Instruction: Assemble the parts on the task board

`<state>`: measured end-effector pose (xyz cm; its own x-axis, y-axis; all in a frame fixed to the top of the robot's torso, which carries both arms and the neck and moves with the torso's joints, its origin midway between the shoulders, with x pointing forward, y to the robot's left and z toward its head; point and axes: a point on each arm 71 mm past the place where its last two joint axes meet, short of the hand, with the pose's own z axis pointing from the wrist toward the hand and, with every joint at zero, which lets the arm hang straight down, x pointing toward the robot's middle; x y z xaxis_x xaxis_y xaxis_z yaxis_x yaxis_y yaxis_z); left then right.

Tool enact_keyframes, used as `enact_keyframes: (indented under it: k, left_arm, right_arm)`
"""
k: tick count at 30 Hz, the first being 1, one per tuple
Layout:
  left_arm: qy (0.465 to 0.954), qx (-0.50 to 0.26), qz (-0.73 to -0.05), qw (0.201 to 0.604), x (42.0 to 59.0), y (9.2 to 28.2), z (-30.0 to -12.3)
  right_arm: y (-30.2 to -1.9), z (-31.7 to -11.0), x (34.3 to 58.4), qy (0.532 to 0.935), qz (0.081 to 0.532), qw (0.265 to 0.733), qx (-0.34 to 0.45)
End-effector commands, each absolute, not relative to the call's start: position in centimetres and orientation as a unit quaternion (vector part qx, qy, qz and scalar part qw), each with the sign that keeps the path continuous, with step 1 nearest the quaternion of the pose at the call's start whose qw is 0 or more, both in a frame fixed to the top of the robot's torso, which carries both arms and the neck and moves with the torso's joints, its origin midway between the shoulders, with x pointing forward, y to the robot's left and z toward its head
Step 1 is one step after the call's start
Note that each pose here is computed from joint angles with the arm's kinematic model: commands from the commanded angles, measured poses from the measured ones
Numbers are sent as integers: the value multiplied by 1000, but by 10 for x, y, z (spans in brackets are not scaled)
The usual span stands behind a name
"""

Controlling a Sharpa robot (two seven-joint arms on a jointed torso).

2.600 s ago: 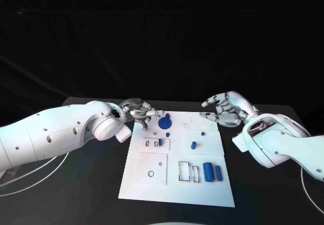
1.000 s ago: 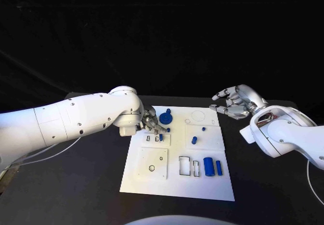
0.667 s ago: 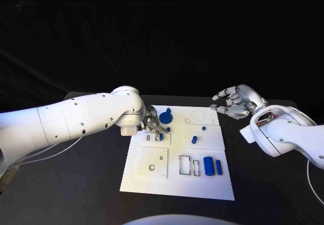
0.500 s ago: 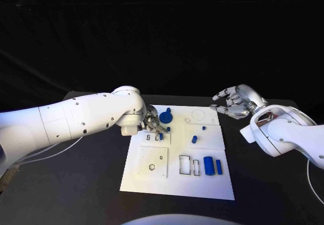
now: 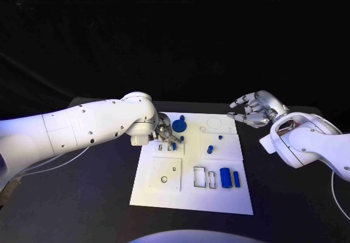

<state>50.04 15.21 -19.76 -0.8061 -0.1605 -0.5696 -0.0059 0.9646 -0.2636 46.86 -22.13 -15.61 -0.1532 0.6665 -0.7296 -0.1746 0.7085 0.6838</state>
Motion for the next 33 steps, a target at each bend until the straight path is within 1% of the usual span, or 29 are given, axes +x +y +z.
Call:
enact_keyframes:
  k: [1,15,33]
  left_arm:
    - [947,-31,-123,297,498,149,-198]
    - [949,-26,-119,290,498,150,-199]
    - [947,-38,-127,292,499,148,-199]
  right_arm:
    - [-220,-157,469,686,334,623,173]
    - [-221,-158,469,687,331,622,174]
    - [-222,-161,470,692,327,619,176]
